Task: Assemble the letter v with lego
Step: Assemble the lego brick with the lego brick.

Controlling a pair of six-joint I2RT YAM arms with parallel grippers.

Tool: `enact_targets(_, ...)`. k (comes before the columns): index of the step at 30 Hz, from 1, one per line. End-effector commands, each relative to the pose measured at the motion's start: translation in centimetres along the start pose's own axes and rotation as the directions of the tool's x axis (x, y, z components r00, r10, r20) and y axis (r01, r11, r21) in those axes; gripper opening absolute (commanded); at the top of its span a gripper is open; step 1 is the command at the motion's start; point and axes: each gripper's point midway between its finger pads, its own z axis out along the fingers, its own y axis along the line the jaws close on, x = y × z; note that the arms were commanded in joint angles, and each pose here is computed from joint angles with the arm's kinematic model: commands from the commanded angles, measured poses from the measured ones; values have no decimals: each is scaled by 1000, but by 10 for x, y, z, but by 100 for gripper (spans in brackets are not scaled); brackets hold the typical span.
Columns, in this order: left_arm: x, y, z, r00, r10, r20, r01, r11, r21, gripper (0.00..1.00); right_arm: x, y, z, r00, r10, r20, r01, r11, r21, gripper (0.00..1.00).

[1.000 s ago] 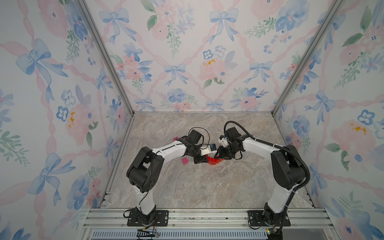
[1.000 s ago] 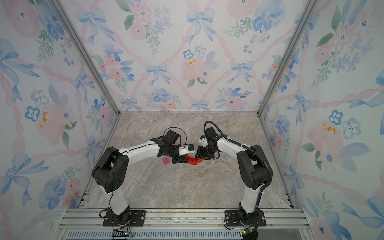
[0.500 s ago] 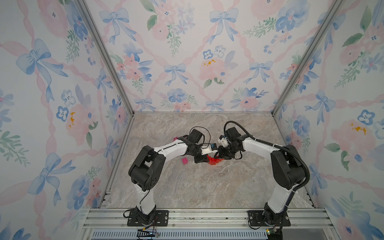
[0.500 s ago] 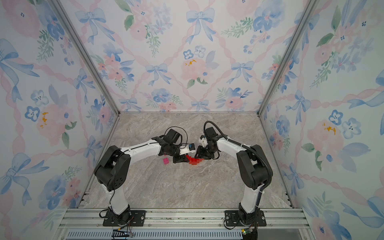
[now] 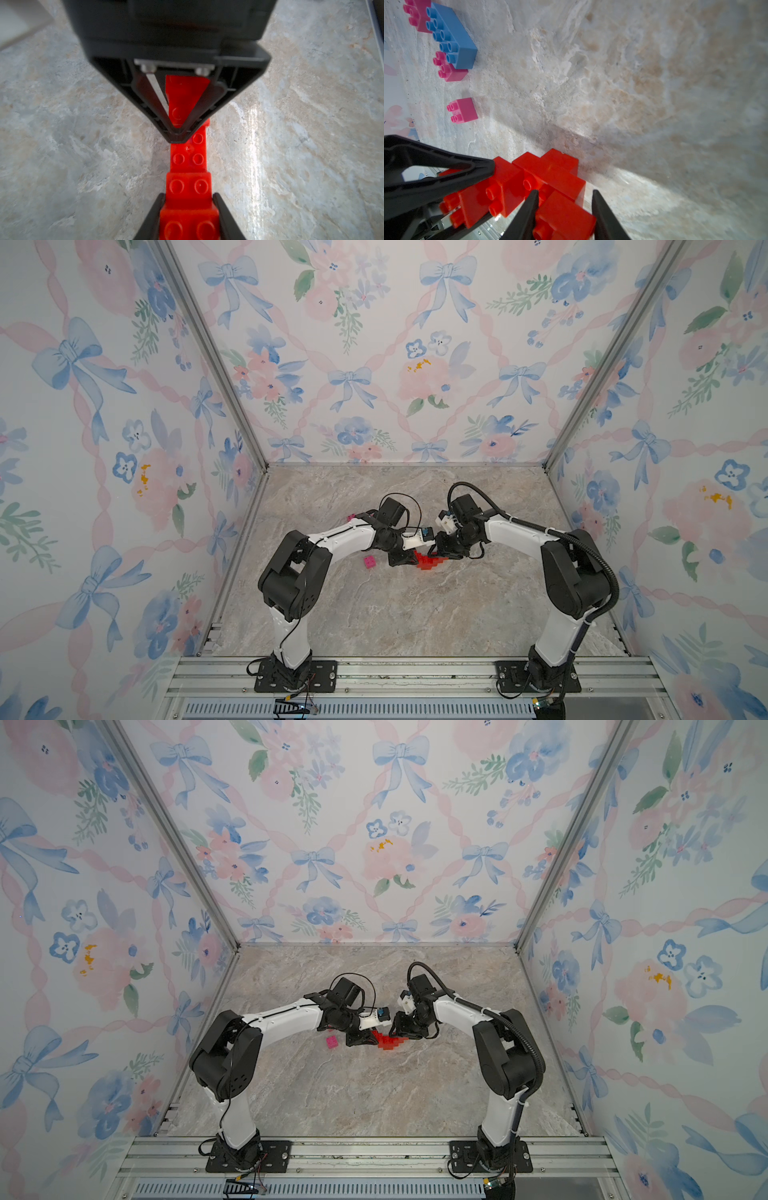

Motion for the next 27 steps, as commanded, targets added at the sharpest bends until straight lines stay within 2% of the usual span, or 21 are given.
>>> enact_targets(1, 32, -17, 15, 993, -38, -114, 46, 996, 71, 0, 6, -11, 8, 999, 25, -24, -25, 1000, 17, 42)
enact_targets(17, 46, -28, 25, 980, -71, -183, 89, 992, 92, 0, 6, -12, 8, 999, 23, -21, -23, 1000, 13, 42)
enact_targets(21, 48, -29, 25, 979, -69, -193, 90, 991, 97, 0, 6, -13, 10, 999, 28, -17, -28, 1000, 4, 48)
enact_targets(27, 48, -30, 25, 978, -70, -197, 91, 991, 101, 0, 6, -14, 11, 999, 36, -16, -36, 999, -2, 49)
